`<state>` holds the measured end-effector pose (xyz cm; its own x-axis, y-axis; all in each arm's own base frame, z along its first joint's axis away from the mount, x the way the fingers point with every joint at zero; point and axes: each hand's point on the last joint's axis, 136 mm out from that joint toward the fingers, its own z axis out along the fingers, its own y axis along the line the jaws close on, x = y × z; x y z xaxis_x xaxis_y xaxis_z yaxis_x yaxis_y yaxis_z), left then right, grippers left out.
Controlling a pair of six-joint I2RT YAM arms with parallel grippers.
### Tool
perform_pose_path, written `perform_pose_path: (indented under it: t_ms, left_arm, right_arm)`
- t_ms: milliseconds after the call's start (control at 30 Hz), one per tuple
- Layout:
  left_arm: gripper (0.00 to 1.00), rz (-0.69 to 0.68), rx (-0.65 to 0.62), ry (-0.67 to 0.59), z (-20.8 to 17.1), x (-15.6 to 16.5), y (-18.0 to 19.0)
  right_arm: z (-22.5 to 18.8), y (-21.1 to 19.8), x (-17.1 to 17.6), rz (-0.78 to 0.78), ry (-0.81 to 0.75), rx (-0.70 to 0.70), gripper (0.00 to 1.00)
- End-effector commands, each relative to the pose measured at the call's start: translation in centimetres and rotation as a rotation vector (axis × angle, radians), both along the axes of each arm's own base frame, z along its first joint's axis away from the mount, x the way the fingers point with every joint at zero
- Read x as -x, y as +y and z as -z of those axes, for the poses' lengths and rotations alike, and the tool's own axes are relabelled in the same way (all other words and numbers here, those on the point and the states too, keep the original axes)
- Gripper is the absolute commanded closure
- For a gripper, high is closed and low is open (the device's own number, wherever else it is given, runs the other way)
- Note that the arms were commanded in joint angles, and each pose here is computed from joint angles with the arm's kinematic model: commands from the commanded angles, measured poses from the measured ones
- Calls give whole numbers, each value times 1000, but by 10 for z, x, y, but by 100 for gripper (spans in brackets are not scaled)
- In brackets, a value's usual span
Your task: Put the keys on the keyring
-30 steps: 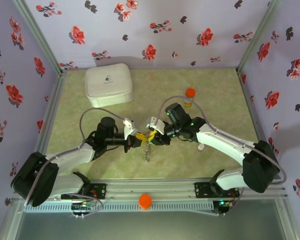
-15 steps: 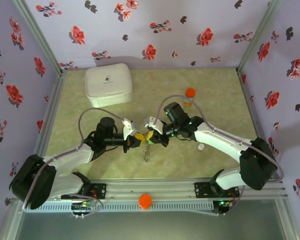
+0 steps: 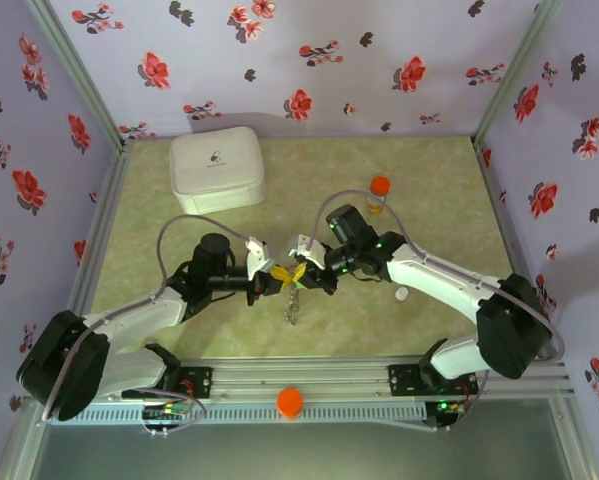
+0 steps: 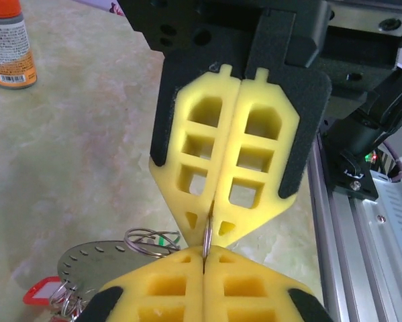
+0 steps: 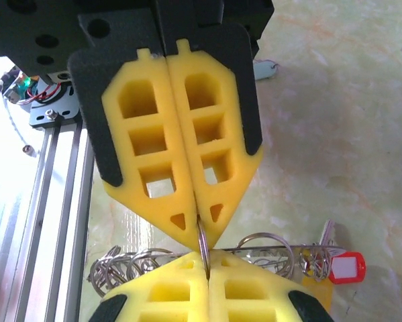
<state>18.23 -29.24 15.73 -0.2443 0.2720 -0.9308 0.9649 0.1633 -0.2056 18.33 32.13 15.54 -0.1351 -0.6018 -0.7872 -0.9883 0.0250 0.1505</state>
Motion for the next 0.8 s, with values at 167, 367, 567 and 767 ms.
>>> perform_pose_path:
  t_ms: [167, 367, 567, 767]
  left_arm:
    - [100, -51, 25, -112, -33, -6, -2]
    - [100, -267, -119, -135, -48, -18, 19]
    - [100, -514, -246, 3, -53, -34, 34]
    - [100, -661, -165, 218, -87, -40, 35]
  right_arm:
    - [-24, -9, -21, 128, -145, -31, 69]
    - [-60, -20, -16, 203, -205, -168, 69]
    - [-59, 25, 63, -65, -131, -236, 78]
    - [-46, 59, 33, 244, -188, -388, 71]
